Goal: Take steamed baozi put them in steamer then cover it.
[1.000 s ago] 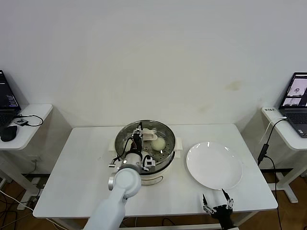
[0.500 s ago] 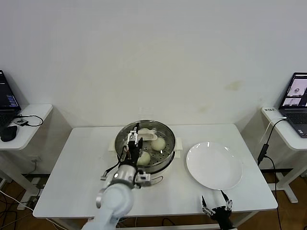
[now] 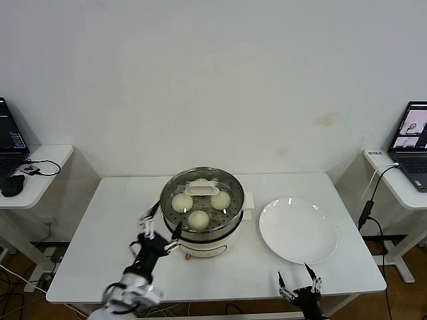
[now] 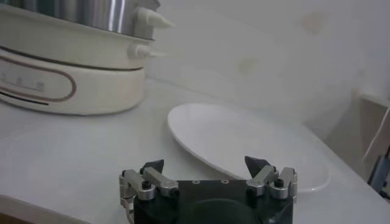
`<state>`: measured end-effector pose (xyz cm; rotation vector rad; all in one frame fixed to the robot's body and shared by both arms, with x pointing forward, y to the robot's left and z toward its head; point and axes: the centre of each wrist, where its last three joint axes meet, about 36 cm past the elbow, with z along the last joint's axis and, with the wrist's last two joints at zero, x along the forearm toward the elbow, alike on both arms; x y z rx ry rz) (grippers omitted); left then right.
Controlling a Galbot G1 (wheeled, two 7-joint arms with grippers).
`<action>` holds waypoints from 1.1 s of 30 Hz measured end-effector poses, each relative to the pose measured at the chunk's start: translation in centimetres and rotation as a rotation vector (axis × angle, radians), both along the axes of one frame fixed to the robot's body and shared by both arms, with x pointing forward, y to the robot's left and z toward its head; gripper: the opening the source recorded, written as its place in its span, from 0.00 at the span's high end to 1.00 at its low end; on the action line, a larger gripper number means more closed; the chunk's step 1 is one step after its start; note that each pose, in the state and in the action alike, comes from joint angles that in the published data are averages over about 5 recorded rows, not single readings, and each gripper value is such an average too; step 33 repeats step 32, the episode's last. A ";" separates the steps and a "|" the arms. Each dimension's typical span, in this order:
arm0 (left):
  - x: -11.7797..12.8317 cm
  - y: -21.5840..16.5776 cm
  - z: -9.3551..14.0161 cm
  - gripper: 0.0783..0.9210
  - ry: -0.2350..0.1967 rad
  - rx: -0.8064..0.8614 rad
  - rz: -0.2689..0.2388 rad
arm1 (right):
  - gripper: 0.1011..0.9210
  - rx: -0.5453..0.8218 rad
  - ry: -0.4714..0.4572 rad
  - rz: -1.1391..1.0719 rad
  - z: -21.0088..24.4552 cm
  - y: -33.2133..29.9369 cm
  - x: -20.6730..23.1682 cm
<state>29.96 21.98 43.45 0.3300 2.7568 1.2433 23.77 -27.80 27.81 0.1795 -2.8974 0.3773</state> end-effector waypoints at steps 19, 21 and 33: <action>-4.9 7.5 -5.8 0.12 0.122 -0.712 0.248 | 0.12 0.090 -0.030 0.031 3.0 0.9 -0.3; -5.0 7.7 -6.0 0.12 0.124 -0.735 0.262 | 0.12 0.100 -0.035 0.026 3.1 1.1 -0.2; -5.4 8.1 -7.3 0.12 0.121 -0.780 0.301 | 0.12 0.134 -0.034 0.001 3.8 1.9 0.1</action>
